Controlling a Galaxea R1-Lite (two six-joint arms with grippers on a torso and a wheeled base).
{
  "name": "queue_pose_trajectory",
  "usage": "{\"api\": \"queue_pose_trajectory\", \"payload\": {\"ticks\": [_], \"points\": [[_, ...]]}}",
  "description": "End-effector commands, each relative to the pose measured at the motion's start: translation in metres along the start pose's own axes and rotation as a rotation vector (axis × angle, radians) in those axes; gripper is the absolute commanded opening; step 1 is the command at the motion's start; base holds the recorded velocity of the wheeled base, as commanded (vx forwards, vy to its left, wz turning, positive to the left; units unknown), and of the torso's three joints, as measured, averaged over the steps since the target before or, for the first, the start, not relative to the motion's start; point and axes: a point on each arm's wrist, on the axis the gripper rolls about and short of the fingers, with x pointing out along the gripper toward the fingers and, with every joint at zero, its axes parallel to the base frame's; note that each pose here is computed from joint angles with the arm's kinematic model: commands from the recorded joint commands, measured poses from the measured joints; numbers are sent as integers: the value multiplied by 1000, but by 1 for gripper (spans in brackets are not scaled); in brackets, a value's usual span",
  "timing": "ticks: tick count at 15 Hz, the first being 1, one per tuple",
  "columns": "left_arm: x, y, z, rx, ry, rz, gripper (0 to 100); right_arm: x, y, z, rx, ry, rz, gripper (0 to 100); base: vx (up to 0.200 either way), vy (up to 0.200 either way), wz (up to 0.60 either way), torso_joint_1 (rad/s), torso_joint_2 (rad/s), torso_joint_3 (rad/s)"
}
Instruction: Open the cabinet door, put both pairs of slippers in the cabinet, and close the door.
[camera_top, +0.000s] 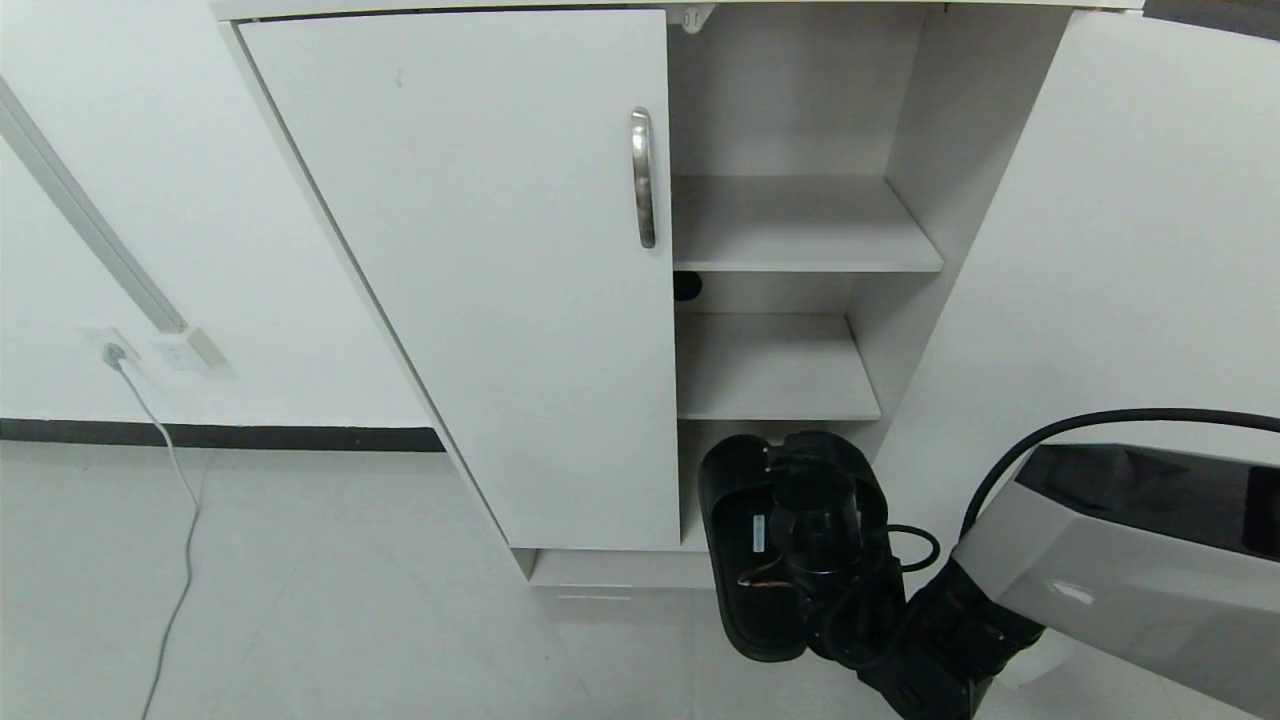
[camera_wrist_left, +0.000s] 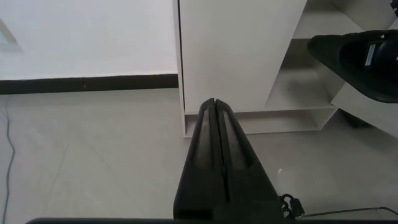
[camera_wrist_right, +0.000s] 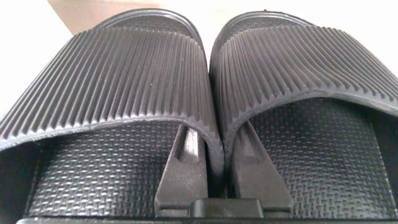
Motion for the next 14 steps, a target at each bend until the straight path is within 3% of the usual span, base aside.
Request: {"api": "queue_pose_trajectory", "payload": {"ticks": [1, 6, 14], "points": [[0, 0, 0, 0, 1, 3, 0, -4, 0, 9, 20, -61, 7, 0, 0, 0, 0, 0, 0, 0], [0, 0, 0, 0, 0, 1, 0, -2, -2, 5, -2, -96, 6, 0, 0, 0, 0, 0, 0, 0], [0, 0, 0, 0, 1, -2, 0, 2, -3, 2, -9, -90, 0, 0, 200, 0, 0, 2, 5, 2]]}}
